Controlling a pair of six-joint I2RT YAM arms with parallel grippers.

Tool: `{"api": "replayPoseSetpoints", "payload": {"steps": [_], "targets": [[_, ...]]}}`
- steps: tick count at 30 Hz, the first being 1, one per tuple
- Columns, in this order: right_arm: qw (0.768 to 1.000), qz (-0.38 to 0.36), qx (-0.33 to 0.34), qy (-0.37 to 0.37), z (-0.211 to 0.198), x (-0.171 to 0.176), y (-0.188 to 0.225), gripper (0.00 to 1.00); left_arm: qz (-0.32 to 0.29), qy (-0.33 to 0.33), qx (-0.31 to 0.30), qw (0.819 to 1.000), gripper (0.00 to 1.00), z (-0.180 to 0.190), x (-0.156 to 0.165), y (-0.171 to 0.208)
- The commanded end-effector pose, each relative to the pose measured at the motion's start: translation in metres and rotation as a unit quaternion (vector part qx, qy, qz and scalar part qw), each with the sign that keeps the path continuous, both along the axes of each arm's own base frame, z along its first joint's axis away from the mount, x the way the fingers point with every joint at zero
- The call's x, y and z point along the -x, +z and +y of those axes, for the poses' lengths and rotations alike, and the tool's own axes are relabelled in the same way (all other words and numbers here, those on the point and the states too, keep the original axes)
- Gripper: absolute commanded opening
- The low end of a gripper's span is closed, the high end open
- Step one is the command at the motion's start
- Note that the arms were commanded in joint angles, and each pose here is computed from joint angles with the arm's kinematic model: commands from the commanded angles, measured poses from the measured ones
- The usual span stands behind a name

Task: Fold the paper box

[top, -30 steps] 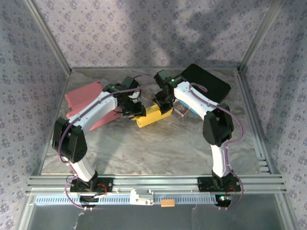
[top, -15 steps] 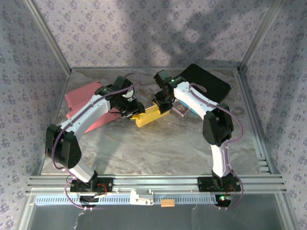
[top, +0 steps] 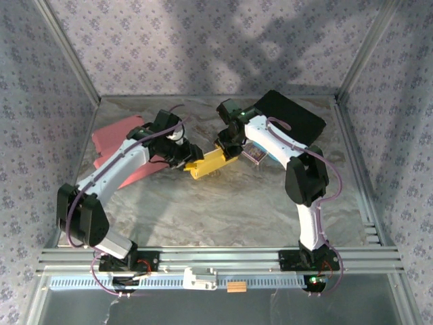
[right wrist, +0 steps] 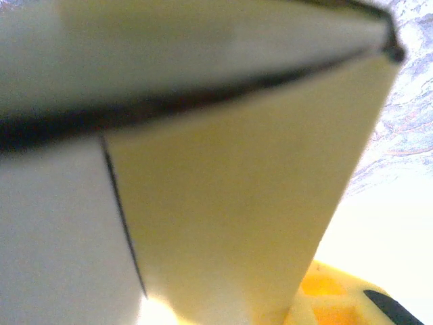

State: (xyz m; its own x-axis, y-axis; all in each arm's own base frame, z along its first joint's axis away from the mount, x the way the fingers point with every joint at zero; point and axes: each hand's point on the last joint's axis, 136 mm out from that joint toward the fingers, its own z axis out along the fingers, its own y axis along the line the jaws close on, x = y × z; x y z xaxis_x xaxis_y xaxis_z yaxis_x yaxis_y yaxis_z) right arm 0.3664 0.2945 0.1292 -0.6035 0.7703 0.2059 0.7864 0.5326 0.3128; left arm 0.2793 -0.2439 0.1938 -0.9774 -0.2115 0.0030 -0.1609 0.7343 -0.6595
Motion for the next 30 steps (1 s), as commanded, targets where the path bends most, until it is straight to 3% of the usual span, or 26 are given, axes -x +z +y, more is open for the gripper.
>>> {"api": "replayPoseSetpoints", "payload": {"steps": [1, 5, 13, 17, 24, 30], "targets": [[0.999, 0.027, 0.015, -0.004, -0.001, 0.004, -0.015, 0.34, -0.020, 0.046, 0.037, 0.998, 0.39, 0.009, -0.009, 0.027], [0.999, 0.029, 0.015, -0.008, -0.001, 0.003, -0.014, 0.35, -0.031, 0.087, 0.045, 0.995, 0.39, 0.019, -0.026, 0.034], [0.999, 0.033, 0.012, -0.010, 0.001, 0.000, -0.013, 0.34, 0.028, 0.107, 0.004, 0.994, 0.38, 0.026, -0.028, -0.005], [0.999, 0.033, 0.012, -0.010, 0.001, 0.000, -0.013, 0.34, 0.031, 0.140, 0.014, 0.990, 0.38, 0.030, -0.034, -0.006], [0.999, 0.034, 0.011, -0.011, 0.002, -0.001, -0.013, 0.34, 0.034, 0.129, -0.012, 0.991, 0.38, 0.031, -0.032, -0.011], [0.999, 0.033, 0.010, -0.010, 0.003, -0.001, -0.012, 0.34, 0.012, 0.153, 0.019, 0.988, 0.37, 0.024, -0.043, -0.002]]}}
